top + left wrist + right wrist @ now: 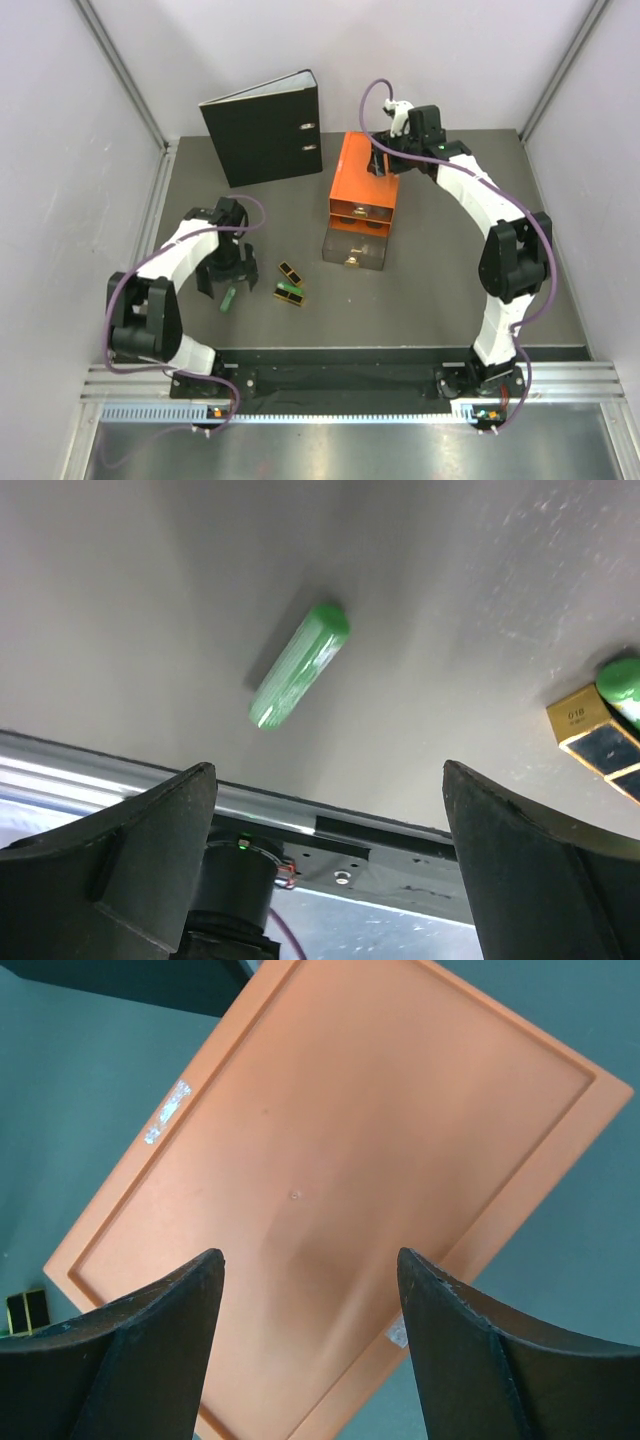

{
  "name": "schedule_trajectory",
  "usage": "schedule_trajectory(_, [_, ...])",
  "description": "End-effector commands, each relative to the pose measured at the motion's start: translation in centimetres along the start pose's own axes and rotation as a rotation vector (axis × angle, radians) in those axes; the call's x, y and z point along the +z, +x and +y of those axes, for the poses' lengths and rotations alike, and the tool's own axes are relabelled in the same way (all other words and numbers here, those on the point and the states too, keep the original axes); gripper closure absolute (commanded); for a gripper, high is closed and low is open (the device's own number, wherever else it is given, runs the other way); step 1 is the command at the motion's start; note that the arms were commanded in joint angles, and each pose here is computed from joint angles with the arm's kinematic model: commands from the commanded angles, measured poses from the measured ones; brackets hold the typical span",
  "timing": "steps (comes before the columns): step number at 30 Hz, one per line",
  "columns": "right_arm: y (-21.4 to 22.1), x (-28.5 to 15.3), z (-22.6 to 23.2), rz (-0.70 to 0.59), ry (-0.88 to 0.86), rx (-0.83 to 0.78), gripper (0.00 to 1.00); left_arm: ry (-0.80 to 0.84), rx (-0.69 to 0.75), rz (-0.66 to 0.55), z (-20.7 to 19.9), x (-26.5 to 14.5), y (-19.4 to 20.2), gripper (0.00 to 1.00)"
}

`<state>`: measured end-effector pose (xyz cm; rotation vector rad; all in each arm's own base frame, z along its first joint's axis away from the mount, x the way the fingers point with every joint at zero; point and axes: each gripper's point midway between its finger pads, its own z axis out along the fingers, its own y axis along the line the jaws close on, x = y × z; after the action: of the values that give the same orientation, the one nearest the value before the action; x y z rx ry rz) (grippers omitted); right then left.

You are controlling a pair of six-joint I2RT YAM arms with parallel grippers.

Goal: Organize the makeup

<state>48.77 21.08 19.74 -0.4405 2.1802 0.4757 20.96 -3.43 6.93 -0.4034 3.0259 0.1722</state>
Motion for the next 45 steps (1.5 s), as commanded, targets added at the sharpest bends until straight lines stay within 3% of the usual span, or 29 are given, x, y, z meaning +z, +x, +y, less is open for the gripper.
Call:
schedule_trajectory(1, [-2.1, -0.4, 0.9, -0.052, -0.040, 0.004, 0.30, -0.004, 0.106, -0.030, -0.2, -0.7, -2.5, 0.01])
schedule_trajectory(5, [-1.7, -0.2, 1.0, -0.044, -0.047, 0.007, 0.30, 0.042, 0.127, 0.032, -0.9, 0.2, -2.5, 0.01])
schedule_trajectory(11, [-1.6, 0.0, 1.1, -0.040, -0.056, 0.011, 0.30, -0.015, 0.132, 0.147, -0.4, 2.5, -1.0, 0.03])
schedule_trajectory(16, [-1.6, -0.2, 1.0, -0.041, -0.062, 0.014, 0.30, -0.030, 0.127, 0.181, -0.2, 4.0, -0.6, 0.17])
schedule_trajectory(18, [-1.5, -0.1, 1.0, -0.041, -0.068, 0.015, 0.30, -0.027, 0.118, 0.187, -0.2, 4.4, -0.5, 0.30])
schedule_trajectory(22, [-1.5, -0.1, 1.0, -0.041, -0.073, 0.018, 0.30, -0.060, 0.088, 0.220, 0.9, 5.2, -0.6, 0.37])
schedule_trajectory(30, [-1.3, 0.0, 0.9, -0.036, -0.076, 0.018, 0.29, -0.065, 0.042, 0.255, 1.8, 6.3, -0.9, 0.38])
schedule_trajectory(39, [-1.2, -0.1, 0.8, -0.034, -0.075, 0.018, 0.29, -0.058, 0.063, 0.307, 1.5, 8.0, -0.7, 0.72])
schedule_trajectory(40, [-1.2, -0.1, 0.8, -0.035, -0.075, 0.018, 0.29, -0.060, 0.065, 0.316, 1.6, 8.2, -0.7, 0.78])
schedule_trajectory(41, [-1.2, -0.1, 0.8, -0.036, -0.072, 0.017, 0.29, -0.059, 0.070, 0.321, 1.5, 8.2, -0.7, 0.95])
schedule_trajectory(42, [-1.2, -0.1, 0.7, -0.036, -0.069, 0.018, 0.29, -0.055, 0.074, 0.328, 1.4, 8.3, -0.8, 1.00])
schedule_trajectory(45, [-0.9, 0.2, 0.5, -0.028, -0.059, 0.018, 0.29, -0.051, 0.083, 0.334, 1.3, 8.3, -0.8, 1.00])
